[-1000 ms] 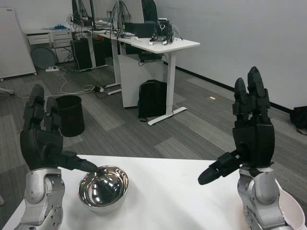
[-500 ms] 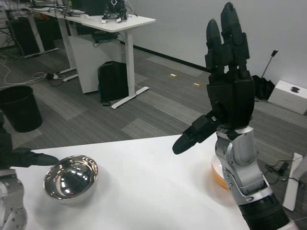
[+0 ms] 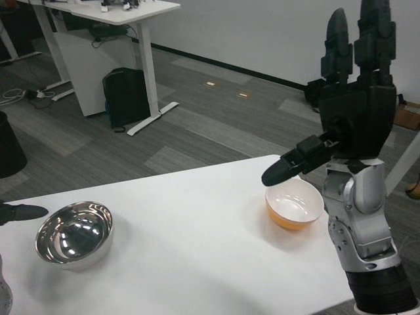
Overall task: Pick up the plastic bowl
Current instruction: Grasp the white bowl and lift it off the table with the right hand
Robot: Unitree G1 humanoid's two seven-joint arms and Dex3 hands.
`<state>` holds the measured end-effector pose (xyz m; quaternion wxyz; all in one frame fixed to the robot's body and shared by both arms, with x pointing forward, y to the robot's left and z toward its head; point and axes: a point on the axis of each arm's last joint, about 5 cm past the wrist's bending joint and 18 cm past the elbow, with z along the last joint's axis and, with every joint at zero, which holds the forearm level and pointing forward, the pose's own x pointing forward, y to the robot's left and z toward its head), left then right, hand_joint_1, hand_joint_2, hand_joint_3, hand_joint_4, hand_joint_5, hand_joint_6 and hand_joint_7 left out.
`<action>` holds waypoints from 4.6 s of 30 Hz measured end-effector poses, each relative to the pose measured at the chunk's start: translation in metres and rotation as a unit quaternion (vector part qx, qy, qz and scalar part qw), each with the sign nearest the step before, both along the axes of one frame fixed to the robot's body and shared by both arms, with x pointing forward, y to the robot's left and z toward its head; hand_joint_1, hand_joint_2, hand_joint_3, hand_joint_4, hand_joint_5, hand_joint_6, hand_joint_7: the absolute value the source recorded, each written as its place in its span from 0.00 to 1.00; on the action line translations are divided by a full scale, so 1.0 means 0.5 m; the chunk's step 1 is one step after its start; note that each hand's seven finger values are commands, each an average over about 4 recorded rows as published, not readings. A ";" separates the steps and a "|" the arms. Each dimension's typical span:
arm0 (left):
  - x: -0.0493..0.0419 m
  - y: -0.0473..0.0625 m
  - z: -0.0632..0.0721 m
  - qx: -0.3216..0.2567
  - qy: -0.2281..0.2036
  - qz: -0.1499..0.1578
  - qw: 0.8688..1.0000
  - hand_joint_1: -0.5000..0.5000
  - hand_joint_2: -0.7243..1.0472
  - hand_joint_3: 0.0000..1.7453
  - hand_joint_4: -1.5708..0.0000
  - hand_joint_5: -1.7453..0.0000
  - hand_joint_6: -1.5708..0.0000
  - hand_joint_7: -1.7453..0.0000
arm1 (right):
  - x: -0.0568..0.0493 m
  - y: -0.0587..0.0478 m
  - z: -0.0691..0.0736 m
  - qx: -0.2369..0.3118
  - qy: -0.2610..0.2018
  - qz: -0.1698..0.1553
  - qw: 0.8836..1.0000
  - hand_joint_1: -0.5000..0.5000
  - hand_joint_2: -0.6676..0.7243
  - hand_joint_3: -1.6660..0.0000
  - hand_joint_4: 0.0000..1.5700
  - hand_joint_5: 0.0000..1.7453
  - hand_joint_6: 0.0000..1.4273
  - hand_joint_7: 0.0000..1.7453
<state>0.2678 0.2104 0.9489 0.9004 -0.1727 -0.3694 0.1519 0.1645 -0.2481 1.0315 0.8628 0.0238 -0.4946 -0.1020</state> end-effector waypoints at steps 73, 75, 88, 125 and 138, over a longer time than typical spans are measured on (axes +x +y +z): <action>0.018 0.004 0.002 0.005 0.021 -0.005 1.000 0.11 0.10 0.00 0.76 1.00 0.74 1.00 | 0.030 -0.090 -0.305 0.009 0.467 0.066 0.882 0.04 0.70 1.00 0.00 0.00 0.00 0.00; 0.018 0.004 0.002 0.005 0.021 -0.005 1.000 0.11 0.11 0.00 0.76 1.00 0.74 1.00 | 0.033 -0.089 -0.306 0.005 0.466 0.066 0.883 0.04 0.68 1.00 0.00 0.00 0.00 0.00; 0.019 0.001 0.001 0.007 0.022 -0.009 1.000 0.11 0.10 0.04 0.79 1.00 0.75 1.00 | 0.050 -0.073 -0.325 -0.010 0.451 0.048 0.891 0.04 0.64 0.96 0.04 0.19 0.00 0.04; 0.010 -0.003 0.004 0.010 0.012 -0.016 1.000 0.11 0.12 0.00 0.79 1.00 0.77 1.00 | 0.101 -0.027 -0.353 0.002 0.416 0.001 0.909 0.04 0.43 0.74 0.51 0.89 0.00 0.36; 0.010 -0.003 0.003 0.008 0.012 -0.016 1.000 0.11 0.10 0.00 0.79 1.00 0.77 1.00 | 0.106 -0.024 -0.352 0.002 0.418 0.003 0.909 0.12 0.18 0.12 1.00 0.75 0.61 0.96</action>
